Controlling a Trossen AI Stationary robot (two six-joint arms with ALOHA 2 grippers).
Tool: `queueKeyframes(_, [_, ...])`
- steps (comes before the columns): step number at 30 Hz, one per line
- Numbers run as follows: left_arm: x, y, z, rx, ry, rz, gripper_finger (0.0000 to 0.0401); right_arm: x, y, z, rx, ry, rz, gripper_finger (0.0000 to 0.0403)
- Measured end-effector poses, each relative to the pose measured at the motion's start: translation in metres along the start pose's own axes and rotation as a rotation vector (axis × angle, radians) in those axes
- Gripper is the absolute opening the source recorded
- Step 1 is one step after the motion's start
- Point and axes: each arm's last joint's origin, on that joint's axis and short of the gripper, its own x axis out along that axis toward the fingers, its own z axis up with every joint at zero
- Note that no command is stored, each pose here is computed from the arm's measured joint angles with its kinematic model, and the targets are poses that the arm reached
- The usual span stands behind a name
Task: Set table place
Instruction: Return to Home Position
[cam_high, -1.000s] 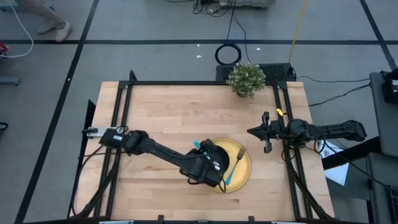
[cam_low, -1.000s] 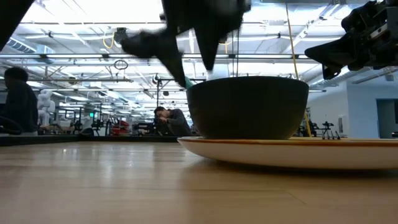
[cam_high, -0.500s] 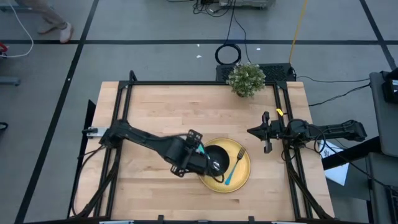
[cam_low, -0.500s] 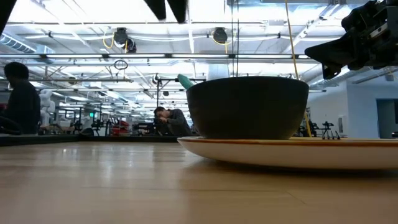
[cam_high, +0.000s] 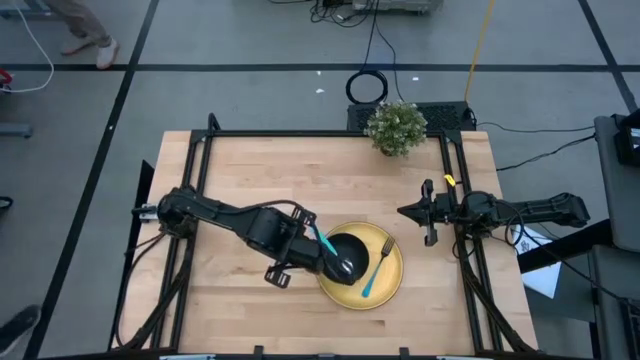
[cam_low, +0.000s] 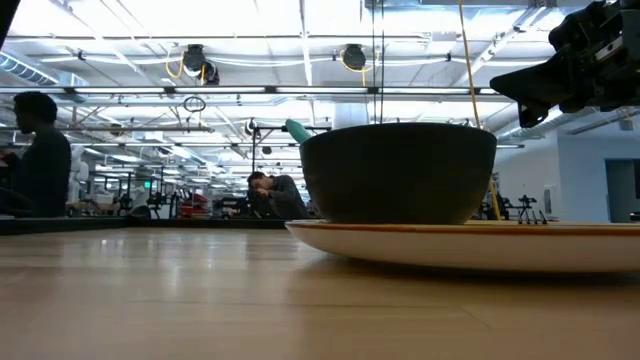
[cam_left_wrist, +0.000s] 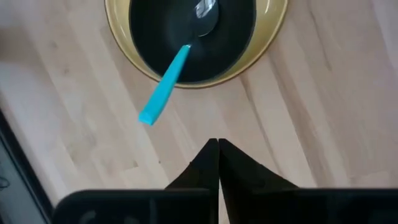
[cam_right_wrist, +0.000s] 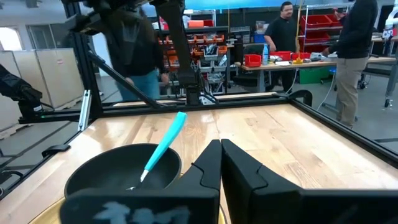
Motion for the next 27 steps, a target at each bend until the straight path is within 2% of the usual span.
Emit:
queueKeyframes(7, [-0.035,0.015,-0.016,-0.015,-0.134,-0.066,0.0002,0.0,0.0,0.0,0.0,0.0,0.0,0.0])
queueKeyframes(12, [-0.073,0.035,-0.032,-0.015,-0.35,-0.104,0.0002,0.0,0.0,0.0,0.0,0.001,0.0,0.0])
queueKeyframes(16, [-0.102,0.048,-0.042,0.042,-0.583,-0.209,0.0001,0.0,0.0,0.0,0.0,0.003,0.0,0.0])
queueKeyframes(19, [-0.119,0.053,-0.049,0.072,-0.699,-0.228,0.0001,0.0,0.0,0.0,0.0,0.002,0.0,0.0])
queueKeyframes(23, [-0.127,0.065,-0.059,0.025,-0.727,-0.206,0.0001,0.0,0.0,0.0,0.0,0.004,0.0,0.0])
queueKeyframes(27, [-0.125,0.076,-0.062,-0.002,-0.739,-0.26,0.0001,0.0,0.0,0.0,0.0,0.004,0.001,0.0])
